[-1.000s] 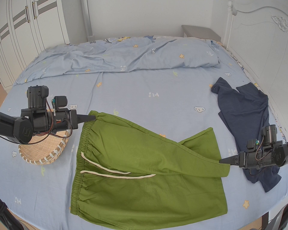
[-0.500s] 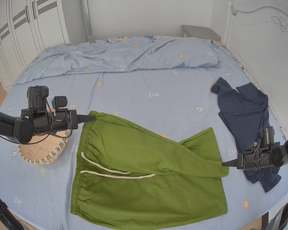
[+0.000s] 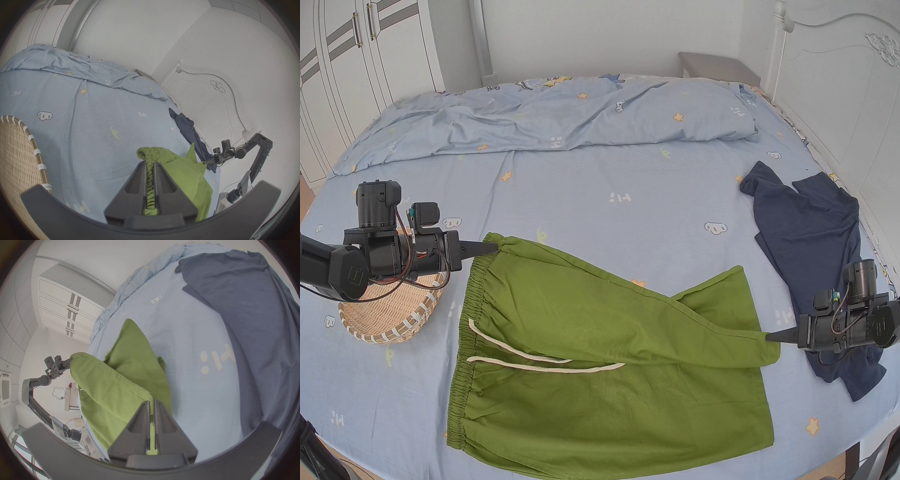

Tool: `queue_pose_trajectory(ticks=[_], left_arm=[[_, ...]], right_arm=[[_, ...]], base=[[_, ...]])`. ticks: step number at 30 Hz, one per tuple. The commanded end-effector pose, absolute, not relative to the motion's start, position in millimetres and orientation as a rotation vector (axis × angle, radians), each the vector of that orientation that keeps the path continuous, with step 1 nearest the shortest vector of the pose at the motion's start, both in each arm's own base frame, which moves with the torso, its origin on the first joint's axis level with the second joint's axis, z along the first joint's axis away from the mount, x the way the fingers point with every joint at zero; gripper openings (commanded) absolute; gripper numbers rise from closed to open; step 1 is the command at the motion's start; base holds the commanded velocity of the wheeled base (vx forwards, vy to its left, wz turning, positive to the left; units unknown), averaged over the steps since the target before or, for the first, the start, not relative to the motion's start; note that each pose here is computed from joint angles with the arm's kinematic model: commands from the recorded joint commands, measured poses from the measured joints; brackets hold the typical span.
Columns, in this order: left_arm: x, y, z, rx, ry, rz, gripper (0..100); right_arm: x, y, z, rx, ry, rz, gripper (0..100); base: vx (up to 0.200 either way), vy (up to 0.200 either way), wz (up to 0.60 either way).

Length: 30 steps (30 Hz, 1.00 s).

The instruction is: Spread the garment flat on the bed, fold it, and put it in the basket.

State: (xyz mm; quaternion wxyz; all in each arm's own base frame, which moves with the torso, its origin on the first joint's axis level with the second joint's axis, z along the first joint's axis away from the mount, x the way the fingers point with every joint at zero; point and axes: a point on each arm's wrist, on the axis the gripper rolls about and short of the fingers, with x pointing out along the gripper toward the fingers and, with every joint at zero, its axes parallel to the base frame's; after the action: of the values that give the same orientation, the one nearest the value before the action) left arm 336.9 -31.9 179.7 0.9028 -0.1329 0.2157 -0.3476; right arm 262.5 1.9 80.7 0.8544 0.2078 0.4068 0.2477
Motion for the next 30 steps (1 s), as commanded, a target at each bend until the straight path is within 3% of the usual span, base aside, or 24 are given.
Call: queue_pose_trajectory(ticks=[1, 15, 23, 30], left_arm=[[337, -32, 179, -0.275, 0.449, -0.719, 0], [338, -31, 179, -0.273, 0.445, -0.715, 0], [338, -28, 181, -0.272, 0.424, -0.708, 0], [342, -15, 182, -0.273, 0.389, -0.673, 0]], right_arm=[[240, 17, 136, 0.422, 0.707, 0.575, 0], [144, 46, 261, 0.337, 0.564, 0.788, 0], [138, 52, 274, 0.304, 0.529, 0.785, 0], [175, 54, 266, 0.309, 0.533, 0.743, 0]], base=[[0.000, 0.000, 0.00], [0.000, 0.000, 0.00], [0.000, 0.000, 0.00], [0.000, 0.000, 0.00]])
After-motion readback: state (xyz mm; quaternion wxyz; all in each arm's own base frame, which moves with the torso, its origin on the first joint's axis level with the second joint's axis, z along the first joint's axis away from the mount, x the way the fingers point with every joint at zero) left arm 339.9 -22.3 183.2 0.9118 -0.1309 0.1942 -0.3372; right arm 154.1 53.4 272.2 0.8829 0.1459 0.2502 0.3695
